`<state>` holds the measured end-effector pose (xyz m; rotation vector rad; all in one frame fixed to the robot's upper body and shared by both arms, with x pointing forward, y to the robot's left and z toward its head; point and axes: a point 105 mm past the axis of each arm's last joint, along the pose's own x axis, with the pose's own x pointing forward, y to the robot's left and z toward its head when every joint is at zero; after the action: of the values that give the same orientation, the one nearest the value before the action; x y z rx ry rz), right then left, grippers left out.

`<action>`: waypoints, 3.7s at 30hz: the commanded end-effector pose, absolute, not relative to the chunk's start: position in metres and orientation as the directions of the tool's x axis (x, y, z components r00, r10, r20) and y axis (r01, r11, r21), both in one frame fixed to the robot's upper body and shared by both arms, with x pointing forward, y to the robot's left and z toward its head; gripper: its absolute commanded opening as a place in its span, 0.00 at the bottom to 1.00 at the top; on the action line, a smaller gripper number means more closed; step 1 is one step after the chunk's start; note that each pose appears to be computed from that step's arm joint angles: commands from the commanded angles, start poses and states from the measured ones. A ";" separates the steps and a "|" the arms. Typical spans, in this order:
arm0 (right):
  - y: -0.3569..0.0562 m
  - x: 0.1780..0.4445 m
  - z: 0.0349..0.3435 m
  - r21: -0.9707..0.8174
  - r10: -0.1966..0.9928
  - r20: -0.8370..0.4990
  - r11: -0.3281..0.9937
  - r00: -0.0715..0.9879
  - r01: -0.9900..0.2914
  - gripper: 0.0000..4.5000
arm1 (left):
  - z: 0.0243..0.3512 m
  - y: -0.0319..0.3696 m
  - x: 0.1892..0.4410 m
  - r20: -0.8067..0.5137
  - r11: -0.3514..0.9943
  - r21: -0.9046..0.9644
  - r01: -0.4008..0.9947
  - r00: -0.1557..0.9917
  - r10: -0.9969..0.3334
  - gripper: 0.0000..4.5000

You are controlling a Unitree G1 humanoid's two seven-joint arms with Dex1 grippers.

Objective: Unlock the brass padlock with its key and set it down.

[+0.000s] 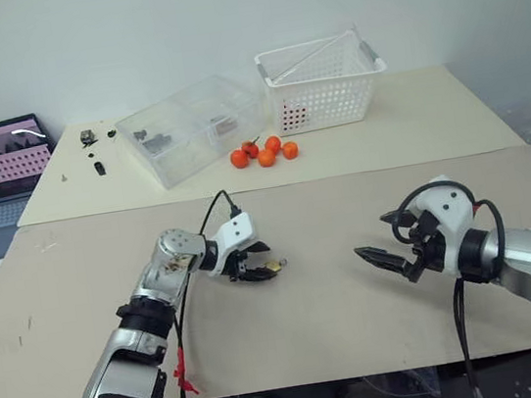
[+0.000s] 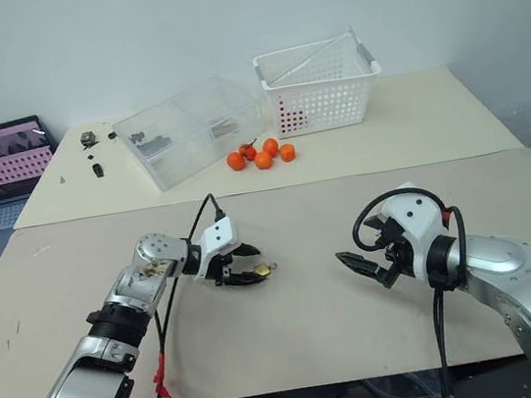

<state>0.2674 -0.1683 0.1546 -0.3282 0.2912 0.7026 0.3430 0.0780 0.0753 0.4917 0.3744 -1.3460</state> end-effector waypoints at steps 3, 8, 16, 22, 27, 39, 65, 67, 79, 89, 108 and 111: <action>-0.167 0.268 0.160 -0.225 0.588 -0.334 0.709 0.737 -0.668 1.00 | 0.086 0.071 0.342 -0.498 0.136 0.142 0.980 0.190 -0.846 0.72; -0.168 0.267 0.158 -0.225 0.587 -0.336 0.710 0.737 -0.667 1.00 | 0.081 0.073 0.342 -0.510 0.152 0.130 0.980 0.198 -0.837 0.72; -0.167 0.266 0.156 -0.224 0.587 -0.333 0.711 0.738 -0.667 1.00 | 0.070 0.078 0.341 -0.552 0.161 0.134 0.978 0.209 -0.807 0.72; -0.167 0.267 0.156 -0.225 0.586 -0.330 0.713 0.740 -0.665 1.00 | 0.065 0.075 0.336 -0.557 0.163 0.122 0.979 0.204 -0.805 0.72; -0.167 0.267 0.155 -0.226 0.586 -0.330 0.712 0.740 -0.664 1.00 | 0.063 0.076 0.333 -0.563 0.177 0.118 0.977 0.212 -0.799 0.72; -0.164 0.271 0.155 -0.226 0.593 -0.328 0.707 0.736 -0.670 1.00 | 0.055 0.082 0.331 -0.593 0.219 0.107 0.970 0.239 -0.769 0.39; -0.133 0.272 0.178 -0.493 0.702 -0.422 0.354 0.574 -0.795 1.00 | 0.141 0.066 0.338 -0.521 -0.086 0.098 0.992 -0.023 -0.853 0.18; -0.129 0.270 0.169 -0.509 0.713 -0.441 0.301 0.545 -0.806 1.00 | 0.144 0.073 0.326 -0.555 -0.166 0.032 0.986 -0.120 -0.823 0.18; -0.098 0.270 0.169 -0.748 0.781 -0.311 0.151 0.541 -0.646 1.00 | 0.145 0.078 0.322 -0.618 -0.265 -0.074 0.962 -0.252 -0.745 0.18; -0.082 0.269 0.161 -0.792 0.808 -0.289 0.099 0.514 -0.602 0.58 | 0.148 0.053 0.321 -0.609 -0.355 -0.059 0.933 -0.316 -0.728 0.18; -0.086 0.259 0.137 -0.755 0.796 -0.306 0.130 0.522 -0.642 0.52 | 0.146 0.041 0.323 -0.624 -0.400 -0.018 0.916 -0.323 -0.711 0.18; -0.091 0.259 0.134 -0.750 0.790 -0.315 0.133 0.526 -0.648 0.52 | 0.144 0.043 0.322 -0.635 -0.407 -0.018 0.913 -0.325 -0.701 0.18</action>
<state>0.2589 -0.0888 0.1236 -0.9673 -0.1241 1.0646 0.3195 0.0452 0.1273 0.6199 0.5182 -1.8987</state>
